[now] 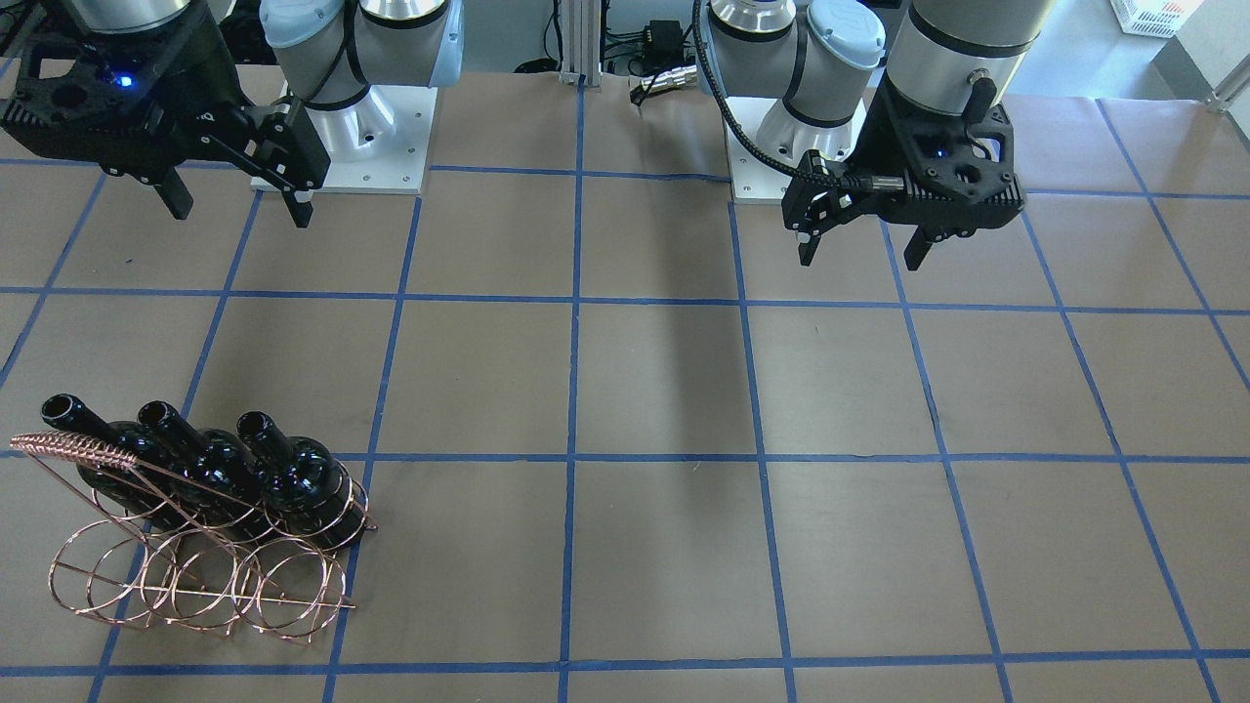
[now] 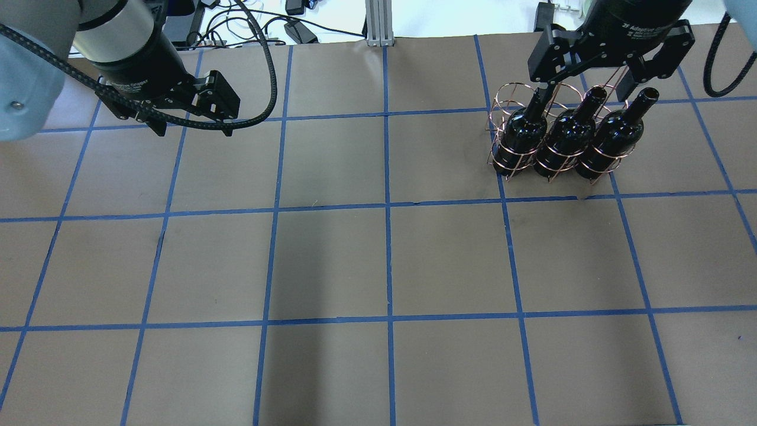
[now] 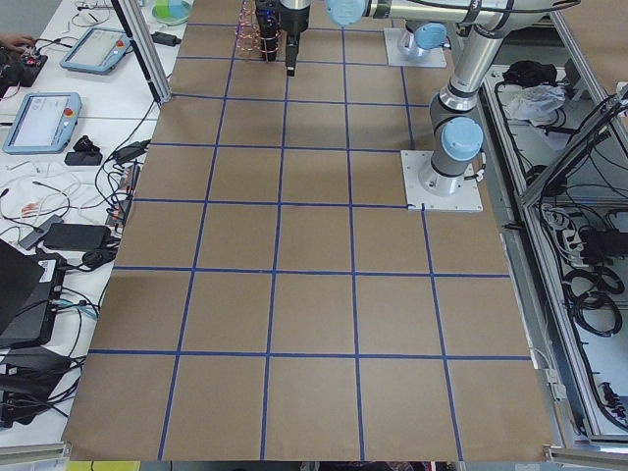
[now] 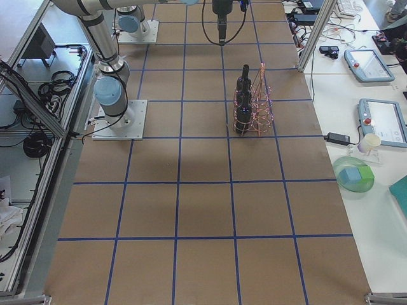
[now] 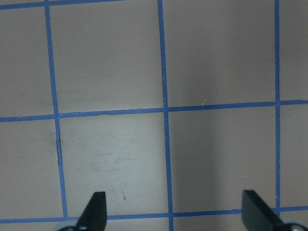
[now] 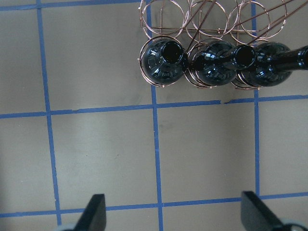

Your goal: Place wine into wine basket

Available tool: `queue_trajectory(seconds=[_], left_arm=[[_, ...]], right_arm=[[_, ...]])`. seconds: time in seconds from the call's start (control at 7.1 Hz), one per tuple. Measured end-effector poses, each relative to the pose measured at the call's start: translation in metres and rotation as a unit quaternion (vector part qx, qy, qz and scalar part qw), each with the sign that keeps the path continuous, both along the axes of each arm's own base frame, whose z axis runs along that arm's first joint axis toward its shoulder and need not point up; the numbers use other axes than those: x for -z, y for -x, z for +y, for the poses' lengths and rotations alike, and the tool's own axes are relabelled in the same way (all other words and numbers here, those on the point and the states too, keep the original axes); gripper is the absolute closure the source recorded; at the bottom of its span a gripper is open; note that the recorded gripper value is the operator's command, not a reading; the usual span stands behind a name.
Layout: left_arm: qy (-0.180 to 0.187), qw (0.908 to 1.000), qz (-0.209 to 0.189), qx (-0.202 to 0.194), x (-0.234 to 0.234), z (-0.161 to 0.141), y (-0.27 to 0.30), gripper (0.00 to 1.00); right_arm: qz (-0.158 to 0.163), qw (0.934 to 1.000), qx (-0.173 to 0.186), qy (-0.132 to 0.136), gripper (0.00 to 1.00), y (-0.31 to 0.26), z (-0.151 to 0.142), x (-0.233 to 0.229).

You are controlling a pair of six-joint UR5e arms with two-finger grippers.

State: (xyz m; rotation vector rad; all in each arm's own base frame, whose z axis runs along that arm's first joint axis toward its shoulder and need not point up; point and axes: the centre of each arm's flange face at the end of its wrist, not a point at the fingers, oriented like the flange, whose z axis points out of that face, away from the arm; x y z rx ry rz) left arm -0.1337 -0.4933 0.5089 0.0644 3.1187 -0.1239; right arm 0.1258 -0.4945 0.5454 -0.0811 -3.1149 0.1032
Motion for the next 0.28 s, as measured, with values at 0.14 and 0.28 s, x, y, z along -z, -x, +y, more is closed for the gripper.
queue_trajectory(seconds=[0.14, 0.28], left_arm=[[0.0, 1.0, 0.0, 0.0, -0.0018, 0.0019, -0.0001, 0.0], [-0.003, 1.0, 0.0, 0.0, -0.0061, 0.0066, 0.0, 0.0]], right_arm=[[0.0, 1.0, 0.0, 0.0, 0.0, 0.0, -0.0001, -0.0002], [0.0, 1.0, 0.0, 0.001, 0.0, 0.0001, -0.0002, -0.0003]])
